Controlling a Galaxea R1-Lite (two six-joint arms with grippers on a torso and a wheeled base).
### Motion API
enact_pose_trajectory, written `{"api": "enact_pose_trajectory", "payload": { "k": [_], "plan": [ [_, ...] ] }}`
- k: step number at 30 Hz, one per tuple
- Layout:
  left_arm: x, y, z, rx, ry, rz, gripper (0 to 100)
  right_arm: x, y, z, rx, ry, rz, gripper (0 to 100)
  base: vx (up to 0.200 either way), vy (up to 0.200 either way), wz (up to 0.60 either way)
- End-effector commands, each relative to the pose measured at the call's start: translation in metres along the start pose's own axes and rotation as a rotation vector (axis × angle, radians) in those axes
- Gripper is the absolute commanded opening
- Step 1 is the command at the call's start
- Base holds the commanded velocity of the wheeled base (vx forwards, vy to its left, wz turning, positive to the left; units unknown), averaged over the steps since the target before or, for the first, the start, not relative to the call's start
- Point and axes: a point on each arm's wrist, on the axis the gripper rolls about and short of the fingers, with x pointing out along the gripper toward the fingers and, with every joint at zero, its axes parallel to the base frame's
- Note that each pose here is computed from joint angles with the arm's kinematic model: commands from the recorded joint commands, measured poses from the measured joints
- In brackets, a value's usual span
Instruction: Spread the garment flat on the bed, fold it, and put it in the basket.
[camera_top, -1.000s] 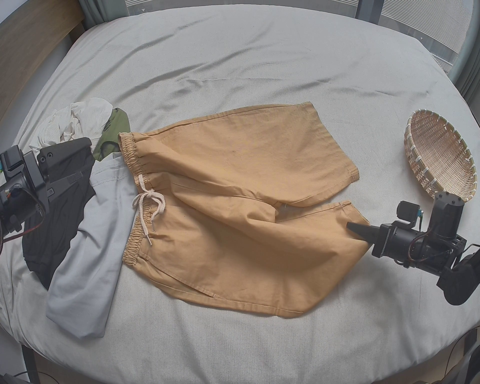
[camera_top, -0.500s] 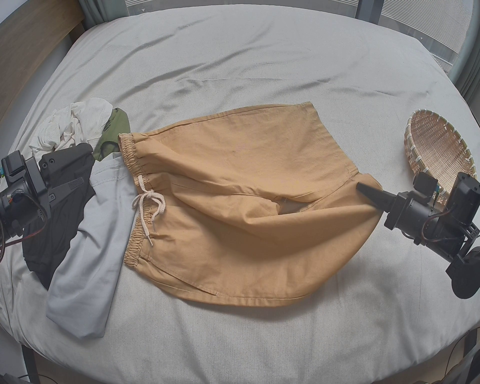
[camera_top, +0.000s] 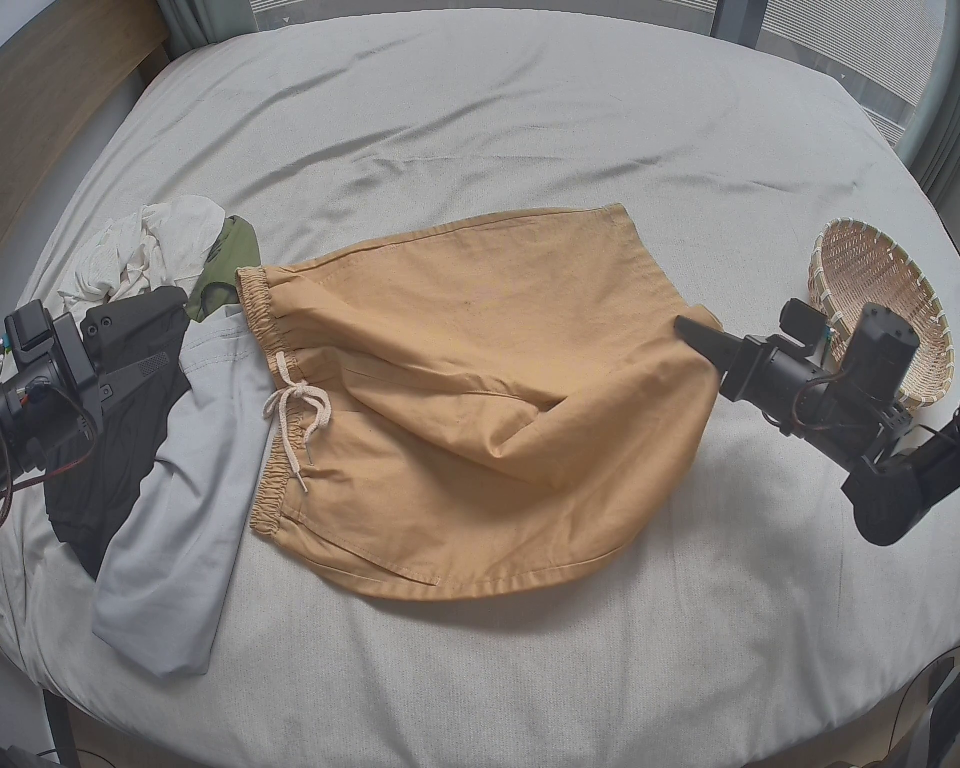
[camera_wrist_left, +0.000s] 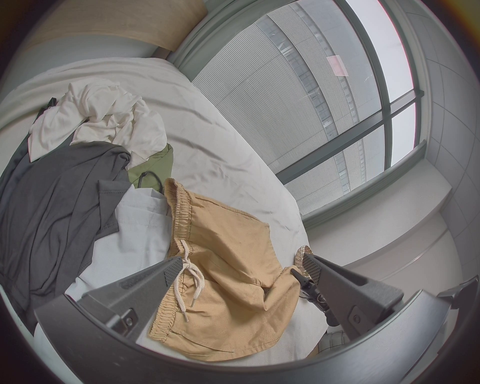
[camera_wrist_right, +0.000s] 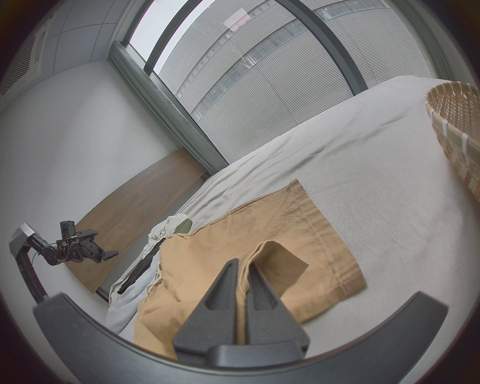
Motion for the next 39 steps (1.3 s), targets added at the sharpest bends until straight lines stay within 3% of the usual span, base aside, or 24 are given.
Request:
{"api": "enact_pose_trajectory", "payload": {
  "k": [1, 8, 9, 16, 20, 23, 30, 39],
  "plan": [
    [0.002, 0.004, -0.002, -0.002, 0.0, 0.001, 100, 0.025, -0.015, -0.018, 0.01, 0.022, -0.004, 0, 0.0, 0.0, 0.0],
    [0.005, 0.01, -0.005, -0.007, 0.006, 0.007, 100, 0.043, -0.021, -0.007, 0.019, -0.056, -0.038, 0, 0.0, 0.0, 0.0],
    [0.005, 0.01, -0.005, -0.006, 0.005, 0.007, 100, 0.043, -0.021, -0.007, 0.021, -0.055, -0.039, 100, 0.0, 0.0, 0.0],
    [0.005, 0.011, -0.007, -0.008, 0.006, 0.007, 100, 0.041, -0.022, 0.001, 0.014, -0.099, -0.084, 100, 0.0, 0.0, 0.0],
    [0.005, 0.012, -0.008, -0.01, 0.009, 0.012, 100, 0.017, -0.018, 0.019, 0.001, -0.135, -0.123, 100, 0.0, 0.0, 0.0],
    [0.004, 0.013, -0.009, -0.01, 0.007, 0.014, 100, -0.009, -0.008, 0.021, 0.012, -0.106, -0.143, 100, 0.0, 0.0, 0.0],
    [0.004, 0.012, -0.009, 0.003, -0.014, -0.005, 100, -0.062, 0.008, -0.013, 0.072, 0.068, -0.117, 100, 0.0, 0.0, 0.0],
    [0.003, 0.013, -0.011, 0.0, -0.009, -0.001, 100, -0.064, 0.001, -0.043, 0.081, 0.179, -0.117, 100, 0.0, 0.0, 0.0]
  ]
}}
